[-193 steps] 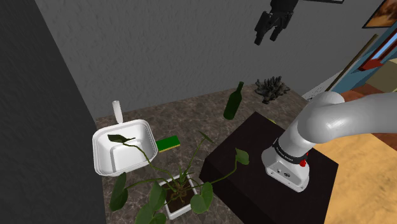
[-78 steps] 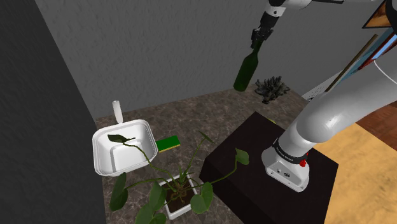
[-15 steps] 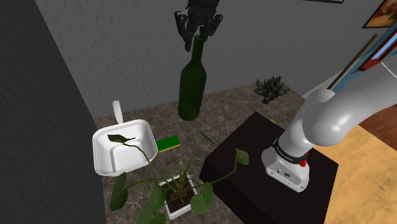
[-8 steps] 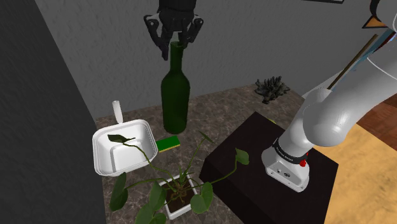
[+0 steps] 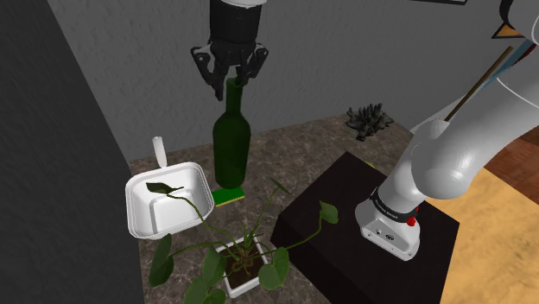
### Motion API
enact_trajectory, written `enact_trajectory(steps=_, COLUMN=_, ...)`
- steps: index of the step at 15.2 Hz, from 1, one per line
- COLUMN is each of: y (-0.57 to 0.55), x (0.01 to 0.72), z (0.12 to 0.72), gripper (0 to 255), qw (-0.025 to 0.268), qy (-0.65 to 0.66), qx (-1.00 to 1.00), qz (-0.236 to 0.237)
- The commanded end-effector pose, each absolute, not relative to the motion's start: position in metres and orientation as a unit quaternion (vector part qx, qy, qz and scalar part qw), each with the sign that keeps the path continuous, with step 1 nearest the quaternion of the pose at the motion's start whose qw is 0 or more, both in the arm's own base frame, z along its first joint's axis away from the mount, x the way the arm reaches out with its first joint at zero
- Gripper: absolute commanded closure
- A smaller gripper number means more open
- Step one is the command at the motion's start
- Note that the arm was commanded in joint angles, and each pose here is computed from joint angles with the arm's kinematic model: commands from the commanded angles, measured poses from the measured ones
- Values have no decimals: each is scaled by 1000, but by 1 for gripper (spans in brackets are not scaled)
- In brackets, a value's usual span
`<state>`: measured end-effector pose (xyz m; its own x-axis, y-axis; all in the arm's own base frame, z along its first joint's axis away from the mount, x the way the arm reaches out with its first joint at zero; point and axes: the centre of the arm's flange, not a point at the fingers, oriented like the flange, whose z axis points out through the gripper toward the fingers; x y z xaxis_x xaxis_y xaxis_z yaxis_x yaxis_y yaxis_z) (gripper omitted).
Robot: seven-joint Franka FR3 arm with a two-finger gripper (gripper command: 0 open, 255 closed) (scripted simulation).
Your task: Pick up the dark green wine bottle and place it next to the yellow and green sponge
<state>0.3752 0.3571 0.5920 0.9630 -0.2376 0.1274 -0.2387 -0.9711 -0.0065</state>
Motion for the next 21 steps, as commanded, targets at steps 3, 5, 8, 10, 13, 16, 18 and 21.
enact_trajectory(steps=3, y=356, x=375, z=571, gripper=255, qw=4, qy=-120, qx=991, qz=64)
enact_trajectory(steps=5, y=356, x=375, z=560, gripper=255, qw=4, qy=-120, qx=991, qz=64)
enact_trajectory(steps=8, y=356, x=375, z=545, gripper=255, qw=4, qy=-120, qx=991, qz=64)
enact_trajectory(steps=10, y=356, x=375, z=534, gripper=255, qw=4, qy=-120, qx=991, qz=64)
enact_trajectory(steps=13, y=356, x=375, z=518, gripper=255, qw=4, qy=-120, qx=991, qz=64)
enact_trajectory(steps=16, y=356, x=375, z=502, gripper=255, qw=4, qy=-120, qx=991, qz=64)
enact_trajectory(steps=18, y=356, x=375, z=492, gripper=255, qw=4, qy=-120, qx=991, qz=64)
enact_trajectory(steps=21, y=356, x=375, z=476, gripper=255, qw=4, qy=-120, qx=991, qz=64)
